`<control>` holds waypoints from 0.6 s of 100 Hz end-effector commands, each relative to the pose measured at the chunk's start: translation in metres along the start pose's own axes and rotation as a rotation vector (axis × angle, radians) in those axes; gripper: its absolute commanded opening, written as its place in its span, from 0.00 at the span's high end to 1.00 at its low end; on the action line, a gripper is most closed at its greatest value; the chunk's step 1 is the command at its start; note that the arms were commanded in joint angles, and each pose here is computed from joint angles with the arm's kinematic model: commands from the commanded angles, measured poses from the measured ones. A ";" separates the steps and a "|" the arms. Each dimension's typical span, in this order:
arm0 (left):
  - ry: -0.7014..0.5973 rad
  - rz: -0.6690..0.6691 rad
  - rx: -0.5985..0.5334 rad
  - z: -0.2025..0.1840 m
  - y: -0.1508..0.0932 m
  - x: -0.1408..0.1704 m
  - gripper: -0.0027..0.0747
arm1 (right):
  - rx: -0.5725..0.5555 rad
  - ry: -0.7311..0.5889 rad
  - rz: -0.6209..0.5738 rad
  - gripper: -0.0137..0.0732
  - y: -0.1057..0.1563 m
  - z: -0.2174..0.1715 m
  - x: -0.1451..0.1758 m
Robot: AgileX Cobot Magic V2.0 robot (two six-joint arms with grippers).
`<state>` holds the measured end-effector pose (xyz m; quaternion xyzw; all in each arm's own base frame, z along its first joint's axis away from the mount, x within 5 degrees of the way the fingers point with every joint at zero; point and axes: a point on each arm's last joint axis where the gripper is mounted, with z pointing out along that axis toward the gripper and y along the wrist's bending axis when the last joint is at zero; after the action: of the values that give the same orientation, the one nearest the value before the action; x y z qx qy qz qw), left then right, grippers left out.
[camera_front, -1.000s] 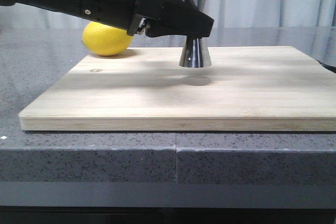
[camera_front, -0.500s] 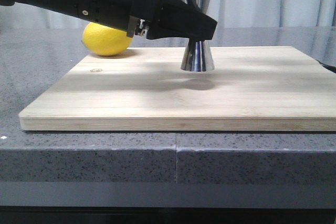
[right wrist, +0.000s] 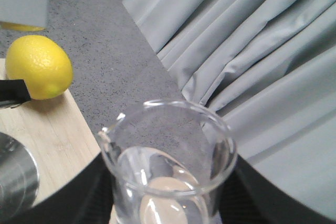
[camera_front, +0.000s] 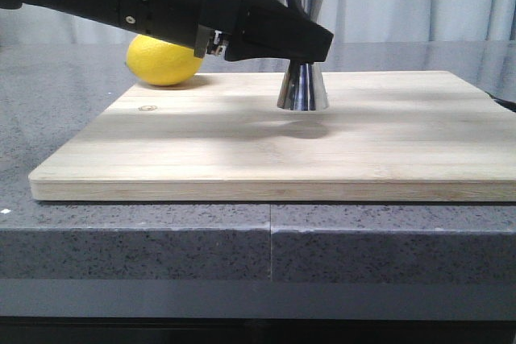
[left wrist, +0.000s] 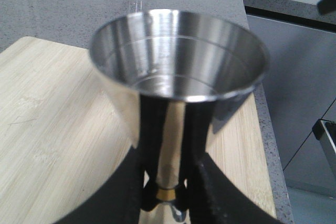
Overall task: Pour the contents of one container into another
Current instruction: 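Tilt the beaker with the right gripper, pouring liquid into the jigger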
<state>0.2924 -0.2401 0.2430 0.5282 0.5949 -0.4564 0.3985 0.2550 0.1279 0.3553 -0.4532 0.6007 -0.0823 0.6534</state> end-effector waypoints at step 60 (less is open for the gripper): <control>-0.116 0.041 0.017 -0.011 -0.009 -0.034 0.98 | 0.022 -0.143 -0.066 0.56 -0.006 -0.010 -0.029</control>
<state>0.2924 -0.2401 0.2430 0.5287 0.5948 -0.4561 0.3983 0.2498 0.1377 0.3553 -0.4777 0.5817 -0.0811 0.6533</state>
